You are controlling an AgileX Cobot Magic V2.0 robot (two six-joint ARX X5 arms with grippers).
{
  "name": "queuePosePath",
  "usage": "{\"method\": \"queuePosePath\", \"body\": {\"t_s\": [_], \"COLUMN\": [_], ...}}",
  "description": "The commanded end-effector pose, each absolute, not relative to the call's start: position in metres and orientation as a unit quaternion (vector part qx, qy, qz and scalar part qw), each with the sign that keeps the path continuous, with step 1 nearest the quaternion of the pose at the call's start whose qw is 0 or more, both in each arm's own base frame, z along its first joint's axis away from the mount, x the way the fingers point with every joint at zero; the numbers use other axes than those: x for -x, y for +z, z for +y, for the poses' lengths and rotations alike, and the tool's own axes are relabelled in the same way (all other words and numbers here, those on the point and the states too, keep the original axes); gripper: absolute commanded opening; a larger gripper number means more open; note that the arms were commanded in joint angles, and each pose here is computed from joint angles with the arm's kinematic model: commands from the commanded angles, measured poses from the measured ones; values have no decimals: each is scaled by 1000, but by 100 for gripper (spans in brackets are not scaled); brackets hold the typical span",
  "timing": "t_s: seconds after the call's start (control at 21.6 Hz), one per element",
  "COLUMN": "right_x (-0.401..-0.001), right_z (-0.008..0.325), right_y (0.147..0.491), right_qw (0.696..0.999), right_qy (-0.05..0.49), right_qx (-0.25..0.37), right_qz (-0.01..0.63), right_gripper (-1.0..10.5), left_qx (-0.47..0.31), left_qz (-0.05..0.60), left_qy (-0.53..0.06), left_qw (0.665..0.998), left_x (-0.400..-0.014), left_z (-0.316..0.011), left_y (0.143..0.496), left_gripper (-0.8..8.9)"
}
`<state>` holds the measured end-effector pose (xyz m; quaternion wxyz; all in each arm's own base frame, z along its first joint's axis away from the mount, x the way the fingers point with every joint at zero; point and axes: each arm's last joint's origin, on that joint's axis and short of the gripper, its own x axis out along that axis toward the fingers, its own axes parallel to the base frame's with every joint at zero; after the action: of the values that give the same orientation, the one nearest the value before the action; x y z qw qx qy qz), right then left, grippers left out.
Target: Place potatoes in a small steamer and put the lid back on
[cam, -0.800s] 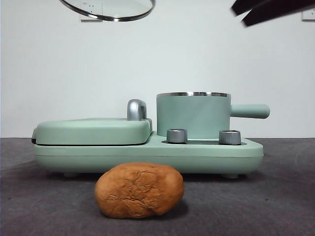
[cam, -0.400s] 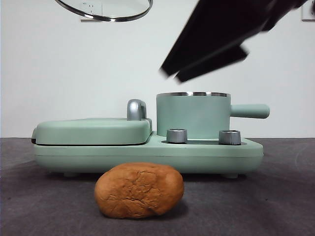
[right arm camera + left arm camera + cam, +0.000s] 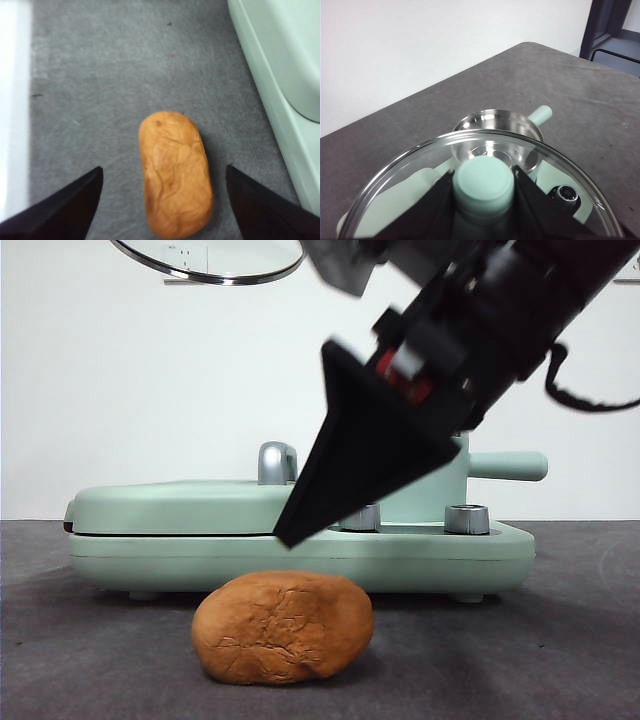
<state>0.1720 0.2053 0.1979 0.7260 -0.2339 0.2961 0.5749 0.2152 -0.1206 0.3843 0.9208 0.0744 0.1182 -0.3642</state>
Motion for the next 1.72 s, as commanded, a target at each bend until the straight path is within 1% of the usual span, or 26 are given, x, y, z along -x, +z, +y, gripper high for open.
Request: {"method": "queuePosePath", "body": {"t_s": [0.05,0.23,0.56,0.6,0.7,0.74,0.84,0.88,0.97,1.02,1.16,1.25,1.35,1.44,1.53,1.67,1.72], "right_x": [-176,-179,-183,-183,-183,-183,-182,-182,-178,-176,-171,-167,-162,-157,-152,-146,-145], "right_z": [214,218,222,222,222,222,221,219,211,207,198,187,174,157,137,106,99], "right_y": [194,185,164,162,160,160,159,158,153,153,168,184,203,224,244,269,274], "right_qw": [726,723,708,706,703,703,701,701,687,680,687,696,712,739,777,838,851], "right_qy": [576,575,571,571,570,570,566,554,533,530,524,515,508,493,457,387,371], "right_qx": [246,247,253,254,255,255,257,265,283,280,268,267,259,248,240,228,222], "right_qz": [286,293,329,334,340,341,348,362,406,422,427,423,409,387,359,312,300], "right_gripper": [390,390,387,352,227,197,190,190,190,190,190,190,190,190,190,190,190], "left_qx": [-68,-68,-68,-68,-68,-68,-68,-68,-68,-68,-67,-66,-66,-66,-66,-66,-68], "left_qz": [97,97,97,97,97,97,97,97,97,97,98,99,99,98,98,98,98], "left_qy": [-362,-362,-362,-362,-362,-362,-362,-362,-361,-361,-355,-354,-355,-355,-355,-355,-355], "left_qw": [924,924,925,925,925,925,925,925,925,925,927,928,927,927,927,927,927], "left_x": [-215,-215,-215,-215,-215,-215,-215,-215,-215,-215,-216,-216,-216,-216,-216,-216,-216], "left_z": [-121,-121,-120,-120,-120,-120,-120,-120,-120,-120,-120,-120,-120,-120,-120,-119,-119], "left_y": [393,393,393,393,392,392,392,392,392,392,392,392,392,392,392,392,392], "left_gripper": [14,14,14,14,14,14,14,14,14,14,14,14,14,14,14,14,14]}}
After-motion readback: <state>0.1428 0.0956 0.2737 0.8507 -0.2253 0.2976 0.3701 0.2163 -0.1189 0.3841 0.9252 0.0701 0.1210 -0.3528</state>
